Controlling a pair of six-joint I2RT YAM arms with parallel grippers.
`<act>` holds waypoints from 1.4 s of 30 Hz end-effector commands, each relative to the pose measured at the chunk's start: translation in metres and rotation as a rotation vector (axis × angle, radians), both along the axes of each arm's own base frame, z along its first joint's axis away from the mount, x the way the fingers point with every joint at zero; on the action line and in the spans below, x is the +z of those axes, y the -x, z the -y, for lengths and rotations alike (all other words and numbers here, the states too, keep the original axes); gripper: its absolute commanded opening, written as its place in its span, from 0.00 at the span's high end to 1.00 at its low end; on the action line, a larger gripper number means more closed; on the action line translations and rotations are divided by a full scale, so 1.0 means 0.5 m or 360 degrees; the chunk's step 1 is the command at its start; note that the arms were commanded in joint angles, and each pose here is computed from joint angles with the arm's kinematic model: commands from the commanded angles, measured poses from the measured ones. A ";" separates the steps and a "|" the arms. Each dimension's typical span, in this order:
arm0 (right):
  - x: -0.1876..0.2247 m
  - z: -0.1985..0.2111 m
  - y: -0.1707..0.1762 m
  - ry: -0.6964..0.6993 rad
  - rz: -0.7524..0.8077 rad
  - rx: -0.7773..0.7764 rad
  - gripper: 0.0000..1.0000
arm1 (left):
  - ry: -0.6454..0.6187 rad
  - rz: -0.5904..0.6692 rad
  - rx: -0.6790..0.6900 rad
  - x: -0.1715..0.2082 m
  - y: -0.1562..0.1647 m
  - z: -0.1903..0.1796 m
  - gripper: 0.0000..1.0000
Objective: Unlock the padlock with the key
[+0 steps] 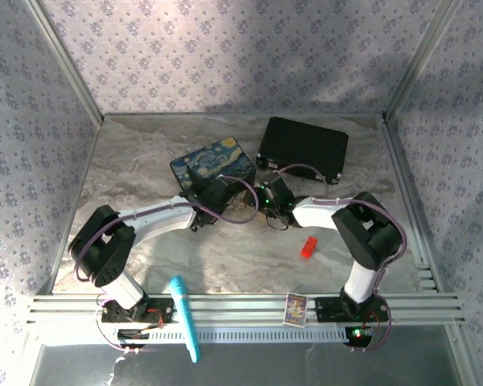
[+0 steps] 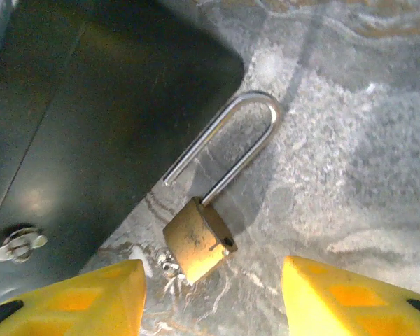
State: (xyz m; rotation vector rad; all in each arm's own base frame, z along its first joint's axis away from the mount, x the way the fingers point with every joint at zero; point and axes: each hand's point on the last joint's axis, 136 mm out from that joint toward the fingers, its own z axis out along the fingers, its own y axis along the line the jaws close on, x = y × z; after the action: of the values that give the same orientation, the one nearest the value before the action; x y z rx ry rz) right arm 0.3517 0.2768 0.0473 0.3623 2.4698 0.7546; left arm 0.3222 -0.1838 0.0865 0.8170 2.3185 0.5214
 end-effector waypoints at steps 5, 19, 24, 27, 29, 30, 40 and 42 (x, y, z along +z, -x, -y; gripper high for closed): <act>-0.062 0.026 -0.002 0.0484 -0.0109 0.0015 0.37 | 0.0119 0.0097 0.0091 0.042 -0.011 -0.008 0.08; -0.105 0.015 0.012 0.0968 -0.0160 0.0103 0.43 | 0.0393 0.0133 0.0286 0.055 0.043 -0.071 0.08; -0.095 0.031 0.039 0.0888 -0.0166 0.0161 0.49 | 0.0422 0.0146 0.0319 0.055 0.051 -0.089 0.07; -0.076 0.038 0.049 0.0879 -0.0167 0.0203 0.50 | 0.0451 0.0125 0.0314 0.050 0.058 -0.089 0.07; -0.063 0.049 0.053 0.0888 -0.0169 0.0199 0.52 | 0.0465 0.0128 0.0318 0.050 0.062 -0.091 0.07; -0.055 0.051 0.052 0.0876 -0.0158 0.0194 0.52 | 0.0470 0.0133 0.0319 0.051 0.063 -0.092 0.07; -0.047 0.037 0.009 0.0820 -0.0110 0.0101 0.42 | 0.0535 0.0119 0.0321 0.053 0.066 -0.083 0.07; -0.047 0.030 -0.008 0.0808 -0.0093 0.0075 0.44 | 0.0545 0.0097 0.0353 0.040 0.066 -0.082 0.04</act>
State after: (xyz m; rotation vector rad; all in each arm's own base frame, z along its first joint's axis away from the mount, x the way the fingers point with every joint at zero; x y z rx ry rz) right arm 0.3459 0.2612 0.0302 0.0992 2.6185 0.1350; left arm 0.2897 -0.1418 0.1125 0.4231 2.3404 0.2523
